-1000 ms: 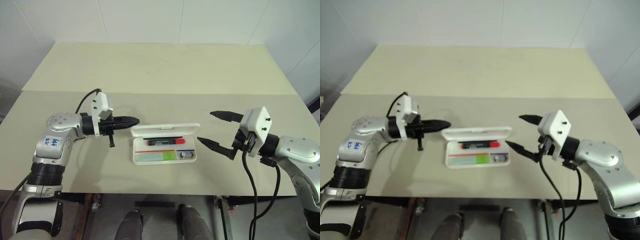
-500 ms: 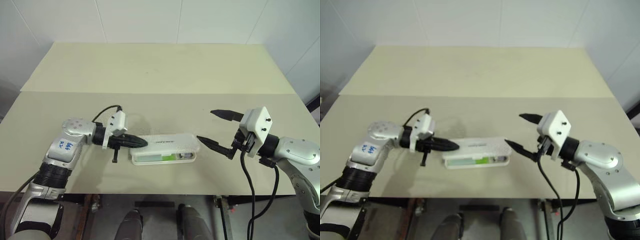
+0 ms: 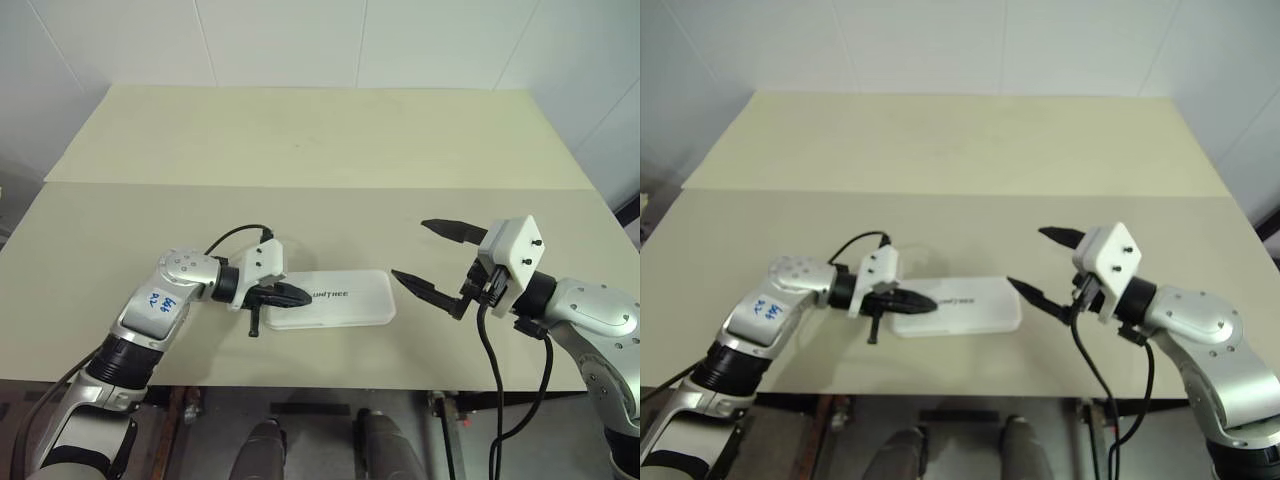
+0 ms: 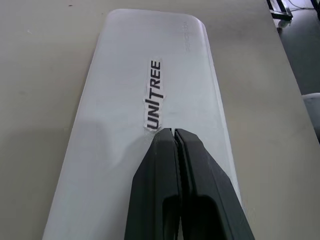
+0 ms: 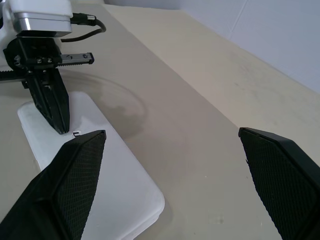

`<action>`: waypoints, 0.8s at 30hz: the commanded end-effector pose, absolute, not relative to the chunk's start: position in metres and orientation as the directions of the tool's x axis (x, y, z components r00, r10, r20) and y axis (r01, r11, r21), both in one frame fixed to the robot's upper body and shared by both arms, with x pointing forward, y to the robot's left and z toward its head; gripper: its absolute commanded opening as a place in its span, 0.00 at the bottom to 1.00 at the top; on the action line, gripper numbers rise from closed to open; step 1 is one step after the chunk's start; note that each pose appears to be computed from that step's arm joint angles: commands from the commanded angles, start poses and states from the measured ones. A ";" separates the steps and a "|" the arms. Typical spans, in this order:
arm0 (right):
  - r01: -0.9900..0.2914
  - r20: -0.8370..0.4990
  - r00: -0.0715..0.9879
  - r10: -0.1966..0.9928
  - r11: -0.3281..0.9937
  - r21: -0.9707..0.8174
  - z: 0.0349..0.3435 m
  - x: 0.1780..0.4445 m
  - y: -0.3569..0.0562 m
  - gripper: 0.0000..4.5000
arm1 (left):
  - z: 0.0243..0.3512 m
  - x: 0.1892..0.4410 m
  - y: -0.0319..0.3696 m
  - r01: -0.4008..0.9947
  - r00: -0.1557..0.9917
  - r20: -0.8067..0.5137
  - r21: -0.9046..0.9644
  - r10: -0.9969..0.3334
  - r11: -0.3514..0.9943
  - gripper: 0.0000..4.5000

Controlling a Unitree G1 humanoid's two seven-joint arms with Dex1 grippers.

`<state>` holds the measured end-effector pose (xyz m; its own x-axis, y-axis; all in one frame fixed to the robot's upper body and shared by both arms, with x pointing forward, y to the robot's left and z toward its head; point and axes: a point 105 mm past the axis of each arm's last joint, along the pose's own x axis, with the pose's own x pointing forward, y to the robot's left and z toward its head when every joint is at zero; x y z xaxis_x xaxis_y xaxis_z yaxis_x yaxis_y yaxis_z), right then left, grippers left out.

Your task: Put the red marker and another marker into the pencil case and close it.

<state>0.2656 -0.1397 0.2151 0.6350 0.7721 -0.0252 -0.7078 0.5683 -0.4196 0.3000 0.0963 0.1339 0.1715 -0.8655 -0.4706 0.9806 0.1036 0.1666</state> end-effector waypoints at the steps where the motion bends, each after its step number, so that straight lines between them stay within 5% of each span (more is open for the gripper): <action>1: -0.688 0.017 0.634 0.773 0.574 -0.445 0.225 0.261 -0.138 1.00 | 0.123 0.293 0.096 0.985 0.165 -0.518 0.126 -0.839 0.115 0.00; 6: -0.687 0.027 0.631 0.775 0.575 -0.444 0.225 0.263 -0.135 1.00 | 0.136 0.296 0.094 0.979 0.196 -0.482 0.138 -0.854 0.147 0.00; 14: -0.696 0.024 0.624 0.781 0.570 -0.437 0.222 0.266 -0.135 1.00 | 0.213 0.312 0.106 0.938 0.281 -0.159 0.254 -0.946 0.236 0.00; 20: -0.707 0.008 0.617 0.787 0.558 -0.435 0.220 0.270 -0.140 1.00 | 0.234 0.307 0.125 0.919 0.291 -0.087 0.301 -0.953 0.254 0.00; 24: -0.702 0.000 0.625 0.780 0.562 -0.437 0.221 0.272 -0.149 1.00 | 0.232 0.304 0.135 0.915 0.291 -0.113 0.323 -0.950 0.242 0.28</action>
